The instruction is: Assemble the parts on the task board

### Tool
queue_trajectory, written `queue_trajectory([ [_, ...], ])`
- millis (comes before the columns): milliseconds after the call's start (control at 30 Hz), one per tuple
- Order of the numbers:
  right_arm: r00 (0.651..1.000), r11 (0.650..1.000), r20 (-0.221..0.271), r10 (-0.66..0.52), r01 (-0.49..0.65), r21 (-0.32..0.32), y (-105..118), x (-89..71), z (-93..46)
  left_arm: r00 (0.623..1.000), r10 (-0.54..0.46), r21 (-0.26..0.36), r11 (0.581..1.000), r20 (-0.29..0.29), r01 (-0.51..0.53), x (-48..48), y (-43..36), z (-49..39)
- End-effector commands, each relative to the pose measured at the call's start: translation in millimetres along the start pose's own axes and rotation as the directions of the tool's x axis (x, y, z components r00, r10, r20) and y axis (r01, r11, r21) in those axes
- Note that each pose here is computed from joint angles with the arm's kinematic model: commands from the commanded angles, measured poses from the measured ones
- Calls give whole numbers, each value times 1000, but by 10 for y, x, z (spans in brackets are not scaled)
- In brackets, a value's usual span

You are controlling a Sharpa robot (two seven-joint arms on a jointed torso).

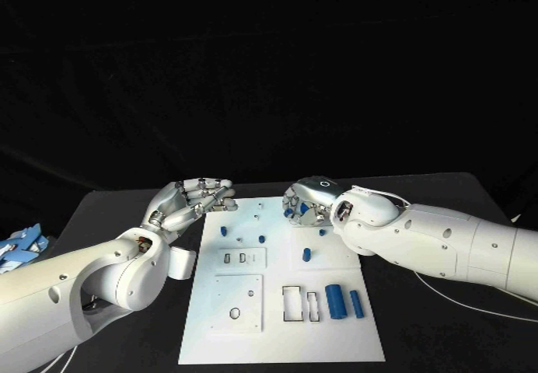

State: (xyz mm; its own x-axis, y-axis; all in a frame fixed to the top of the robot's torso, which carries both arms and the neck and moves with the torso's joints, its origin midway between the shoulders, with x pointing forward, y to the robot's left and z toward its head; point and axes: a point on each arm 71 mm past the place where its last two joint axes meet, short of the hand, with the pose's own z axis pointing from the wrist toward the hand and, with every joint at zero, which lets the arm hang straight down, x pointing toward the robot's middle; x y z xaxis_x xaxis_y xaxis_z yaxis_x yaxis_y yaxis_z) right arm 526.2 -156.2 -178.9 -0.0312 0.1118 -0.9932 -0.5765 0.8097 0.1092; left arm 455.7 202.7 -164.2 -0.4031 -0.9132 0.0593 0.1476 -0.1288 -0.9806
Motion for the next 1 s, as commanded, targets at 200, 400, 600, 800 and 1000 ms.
queue_trajectory([
  [200,990,996,126,63,-70,48,49,-81,136,1000,-24,-5,1000,-2,24,-6,0,7],
  [400,987,995,143,73,-81,50,117,-78,259,1000,-25,-6,1000,0,25,-9,2,10],
  [600,986,996,149,74,-81,48,185,-58,373,1000,-26,-6,1000,-1,26,-5,3,13],
  [800,987,996,144,70,-78,51,222,-21,449,1000,-28,-5,1000,-3,28,7,-1,11],
  [1000,988,996,135,69,-76,51,255,16,488,1000,-29,-6,1000,-4,29,11,-6,8],
])
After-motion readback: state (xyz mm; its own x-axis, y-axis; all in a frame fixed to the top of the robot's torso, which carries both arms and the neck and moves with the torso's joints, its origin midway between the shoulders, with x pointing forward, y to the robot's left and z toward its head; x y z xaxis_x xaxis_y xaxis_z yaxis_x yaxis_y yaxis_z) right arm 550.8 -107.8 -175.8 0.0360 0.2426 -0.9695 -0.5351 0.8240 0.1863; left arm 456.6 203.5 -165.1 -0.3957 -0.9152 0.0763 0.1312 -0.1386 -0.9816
